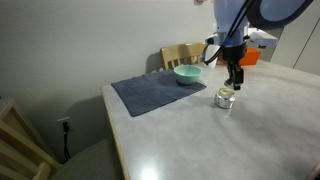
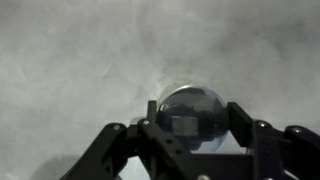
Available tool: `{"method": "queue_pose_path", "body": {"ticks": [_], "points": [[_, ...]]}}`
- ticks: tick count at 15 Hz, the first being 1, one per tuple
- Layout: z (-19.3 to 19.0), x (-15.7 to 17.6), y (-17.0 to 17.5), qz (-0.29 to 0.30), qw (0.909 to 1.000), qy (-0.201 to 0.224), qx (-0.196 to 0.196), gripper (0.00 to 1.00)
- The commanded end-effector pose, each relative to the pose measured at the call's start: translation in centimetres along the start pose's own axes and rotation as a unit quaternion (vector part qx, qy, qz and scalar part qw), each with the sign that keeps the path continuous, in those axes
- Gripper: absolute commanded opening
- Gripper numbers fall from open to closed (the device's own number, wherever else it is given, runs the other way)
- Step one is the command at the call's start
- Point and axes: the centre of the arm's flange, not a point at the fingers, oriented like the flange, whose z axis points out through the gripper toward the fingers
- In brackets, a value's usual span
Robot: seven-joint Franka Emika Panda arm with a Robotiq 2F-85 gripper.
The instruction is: Cover the silver bottle with the silver lid
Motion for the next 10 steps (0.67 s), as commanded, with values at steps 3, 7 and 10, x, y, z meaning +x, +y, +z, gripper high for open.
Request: {"method": "queue_pose_path", "body": {"ticks": [3, 7, 10], "points": [[0.9, 0.7, 0.1, -0.039, 0.9987, -0.01, 0.03, 0.44], [2.3, 1.2, 0.2, -0.047, 0.9983, -0.016, 0.03, 0.44], [2.8, 1.6, 0.1, -0.052, 0.9981, -0.019, 0.028, 0.44]]}}
